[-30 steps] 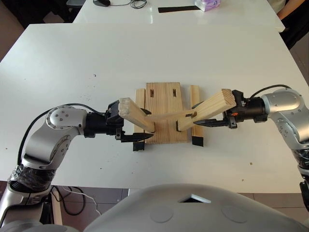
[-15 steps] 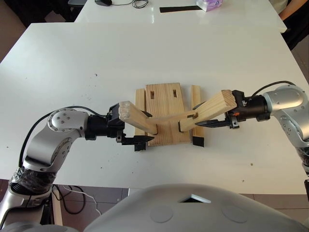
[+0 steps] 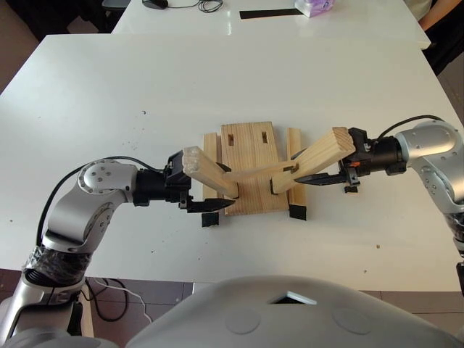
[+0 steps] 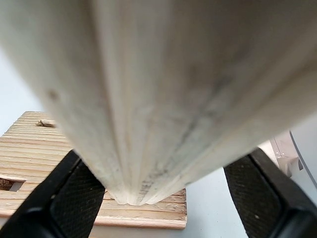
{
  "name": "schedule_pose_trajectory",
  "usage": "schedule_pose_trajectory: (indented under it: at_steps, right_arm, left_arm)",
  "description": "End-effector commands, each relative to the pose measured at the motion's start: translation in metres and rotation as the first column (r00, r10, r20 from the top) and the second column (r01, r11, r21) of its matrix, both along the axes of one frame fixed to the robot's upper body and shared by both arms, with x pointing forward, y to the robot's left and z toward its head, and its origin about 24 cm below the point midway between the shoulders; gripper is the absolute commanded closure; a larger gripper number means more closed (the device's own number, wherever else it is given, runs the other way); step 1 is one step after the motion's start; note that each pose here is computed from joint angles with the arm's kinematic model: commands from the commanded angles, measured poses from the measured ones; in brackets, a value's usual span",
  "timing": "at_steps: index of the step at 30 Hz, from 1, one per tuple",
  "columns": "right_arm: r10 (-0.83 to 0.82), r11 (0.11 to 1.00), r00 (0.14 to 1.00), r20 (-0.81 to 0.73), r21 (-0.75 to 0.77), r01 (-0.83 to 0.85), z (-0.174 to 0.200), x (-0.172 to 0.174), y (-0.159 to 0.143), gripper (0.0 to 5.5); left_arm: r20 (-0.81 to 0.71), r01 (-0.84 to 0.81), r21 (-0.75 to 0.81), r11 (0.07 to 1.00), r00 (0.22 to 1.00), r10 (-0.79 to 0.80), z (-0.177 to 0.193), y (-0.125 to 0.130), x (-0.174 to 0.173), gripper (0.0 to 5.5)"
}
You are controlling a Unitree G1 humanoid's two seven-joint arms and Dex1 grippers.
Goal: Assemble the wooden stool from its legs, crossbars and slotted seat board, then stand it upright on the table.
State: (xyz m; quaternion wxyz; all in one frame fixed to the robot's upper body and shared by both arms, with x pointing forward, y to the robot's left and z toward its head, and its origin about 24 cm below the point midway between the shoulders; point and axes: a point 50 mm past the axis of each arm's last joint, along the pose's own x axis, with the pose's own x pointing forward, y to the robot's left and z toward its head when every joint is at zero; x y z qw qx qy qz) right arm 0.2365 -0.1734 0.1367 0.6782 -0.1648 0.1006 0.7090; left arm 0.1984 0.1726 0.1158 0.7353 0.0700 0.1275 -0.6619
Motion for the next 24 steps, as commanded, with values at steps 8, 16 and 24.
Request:
schedule_pose_trajectory:
  at_steps: [8, 16, 24]
  right_arm:
    - [0.075, 0.992, 0.993, -0.088, -0.091, -0.083, -0.024, -0.015, 0.018, 3.46]
    - [0.09, 0.99, 0.992, -0.087, -0.097, -0.098, -0.026, -0.019, 0.02, 3.46]
    - [0.095, 0.99, 0.992, -0.082, -0.097, -0.103, -0.027, -0.021, 0.022, 3.46]
  left_arm:
    - [0.015, 0.133, -0.041, 0.99, 0.991, -0.132, -0.001, -0.027, -0.015, 1.78]
    - [0.025, 0.099, -0.038, 0.994, 0.995, -0.098, 0.002, -0.023, -0.002, 1.78]
    - [0.03, 0.086, -0.058, 0.995, 0.996, -0.084, 0.01, -0.017, 0.013, 1.78]
